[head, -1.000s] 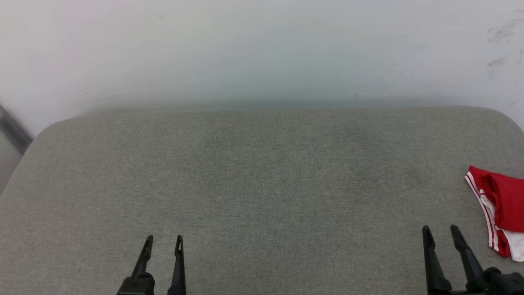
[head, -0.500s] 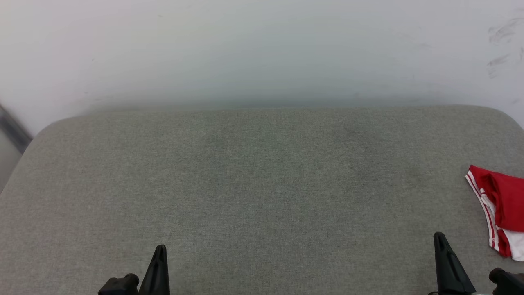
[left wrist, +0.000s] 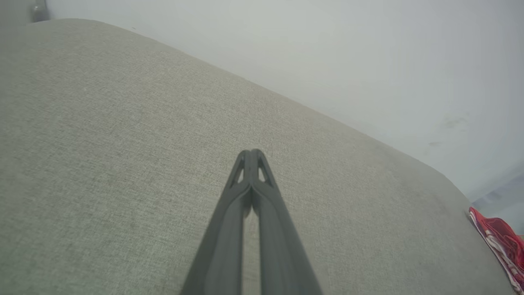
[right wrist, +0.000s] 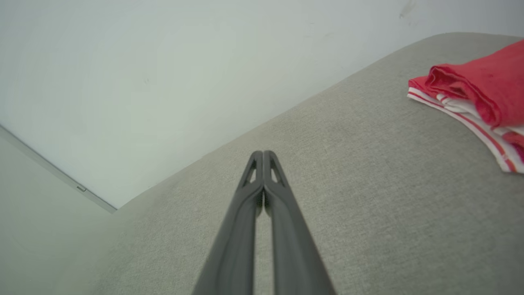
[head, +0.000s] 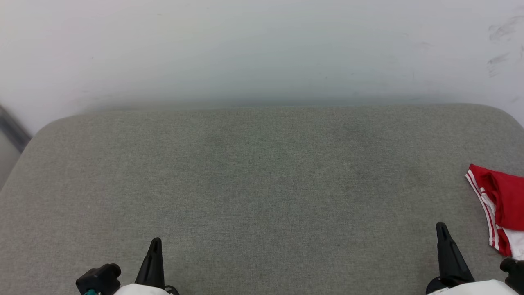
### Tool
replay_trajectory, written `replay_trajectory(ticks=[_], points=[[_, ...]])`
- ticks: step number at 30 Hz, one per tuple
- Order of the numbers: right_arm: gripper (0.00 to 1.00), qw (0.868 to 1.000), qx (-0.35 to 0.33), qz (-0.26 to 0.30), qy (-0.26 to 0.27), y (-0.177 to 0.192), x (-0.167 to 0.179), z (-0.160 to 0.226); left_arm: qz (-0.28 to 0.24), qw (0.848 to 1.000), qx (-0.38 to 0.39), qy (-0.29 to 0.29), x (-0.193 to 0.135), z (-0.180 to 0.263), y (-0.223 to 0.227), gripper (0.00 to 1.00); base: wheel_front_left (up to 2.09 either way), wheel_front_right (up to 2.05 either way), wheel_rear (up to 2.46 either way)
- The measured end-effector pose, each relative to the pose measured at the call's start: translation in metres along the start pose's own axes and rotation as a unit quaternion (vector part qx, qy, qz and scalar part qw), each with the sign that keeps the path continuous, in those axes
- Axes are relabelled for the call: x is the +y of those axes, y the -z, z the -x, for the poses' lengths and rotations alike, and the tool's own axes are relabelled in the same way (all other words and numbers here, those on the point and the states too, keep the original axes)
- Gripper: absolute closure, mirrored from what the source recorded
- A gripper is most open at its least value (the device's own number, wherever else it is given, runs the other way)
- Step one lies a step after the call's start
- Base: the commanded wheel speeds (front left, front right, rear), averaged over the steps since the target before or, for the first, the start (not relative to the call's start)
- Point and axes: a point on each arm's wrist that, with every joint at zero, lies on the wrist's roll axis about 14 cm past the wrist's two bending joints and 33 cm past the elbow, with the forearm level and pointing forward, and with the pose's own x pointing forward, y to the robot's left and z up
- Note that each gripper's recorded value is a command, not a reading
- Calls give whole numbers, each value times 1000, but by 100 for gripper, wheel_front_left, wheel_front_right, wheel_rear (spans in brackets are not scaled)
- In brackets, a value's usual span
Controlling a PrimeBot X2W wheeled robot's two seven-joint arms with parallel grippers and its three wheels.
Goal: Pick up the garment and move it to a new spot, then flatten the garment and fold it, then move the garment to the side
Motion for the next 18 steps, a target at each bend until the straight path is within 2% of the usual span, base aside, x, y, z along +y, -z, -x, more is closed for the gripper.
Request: replay_trajectory(ticks=[18], points=[[100, 992, 8, -127, 17, 0, -5, -11, 140, 990, 16, -7, 4, -12, 0, 100, 0, 0, 0]])
